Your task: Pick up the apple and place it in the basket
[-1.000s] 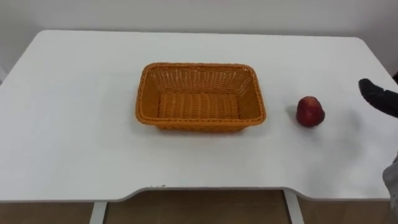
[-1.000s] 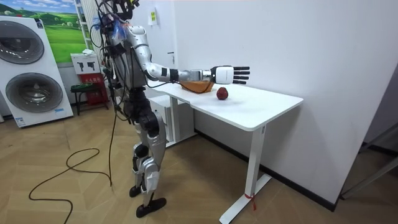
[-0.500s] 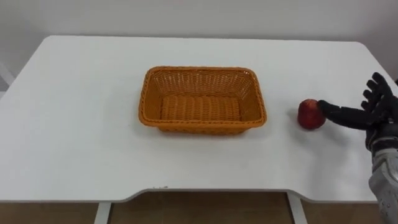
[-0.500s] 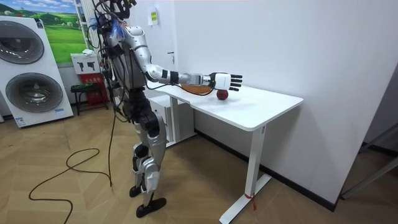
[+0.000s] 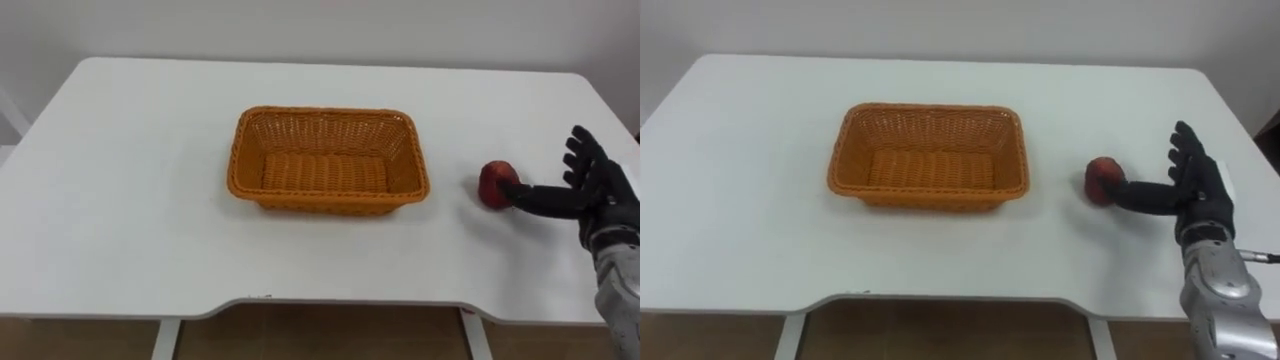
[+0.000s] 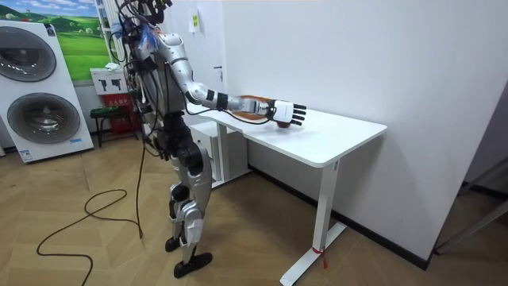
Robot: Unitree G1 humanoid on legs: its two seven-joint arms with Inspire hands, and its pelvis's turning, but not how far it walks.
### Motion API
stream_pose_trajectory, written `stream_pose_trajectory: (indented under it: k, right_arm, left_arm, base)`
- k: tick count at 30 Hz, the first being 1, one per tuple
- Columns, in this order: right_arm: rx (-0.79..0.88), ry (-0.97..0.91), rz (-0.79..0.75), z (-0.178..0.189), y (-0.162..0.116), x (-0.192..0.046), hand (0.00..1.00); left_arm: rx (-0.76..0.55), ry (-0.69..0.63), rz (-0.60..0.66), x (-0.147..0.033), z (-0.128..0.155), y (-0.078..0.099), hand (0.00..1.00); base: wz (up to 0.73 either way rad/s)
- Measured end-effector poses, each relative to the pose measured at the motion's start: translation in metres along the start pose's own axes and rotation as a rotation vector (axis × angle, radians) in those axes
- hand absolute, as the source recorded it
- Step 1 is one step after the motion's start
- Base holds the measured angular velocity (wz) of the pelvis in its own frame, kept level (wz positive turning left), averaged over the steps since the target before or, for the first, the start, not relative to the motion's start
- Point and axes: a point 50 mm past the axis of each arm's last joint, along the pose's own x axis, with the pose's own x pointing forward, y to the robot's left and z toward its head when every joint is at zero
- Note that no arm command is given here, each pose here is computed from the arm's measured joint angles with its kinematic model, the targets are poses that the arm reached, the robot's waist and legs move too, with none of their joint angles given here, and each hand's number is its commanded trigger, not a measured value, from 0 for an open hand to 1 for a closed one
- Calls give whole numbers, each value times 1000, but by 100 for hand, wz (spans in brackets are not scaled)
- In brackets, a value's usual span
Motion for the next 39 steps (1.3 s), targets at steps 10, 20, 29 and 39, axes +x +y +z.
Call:
stream_pose_trajectory:
  k: [10, 20, 29, 39]
  right_arm:
    - [-154, 39, 23, -6, 1, 5, 0]
    - [-188, 82, 31, -13, 0, 9, 0]
    - [-248, 77, 38, -12, 1, 9, 0]
    - [-250, 78, 35, -12, 1, 9, 0]
  left_arm:
    - [-1, 9, -8, 0, -2, 1, 0]
    - [0, 12, -26, 1, 0, 1, 0]
    - [10, 6, -39, 2, 3, 2, 0]
    - [10, 11, -40, 2, 1, 1, 0]
  base:
    - [0]
    - [4]
    - [4]
    - [0]
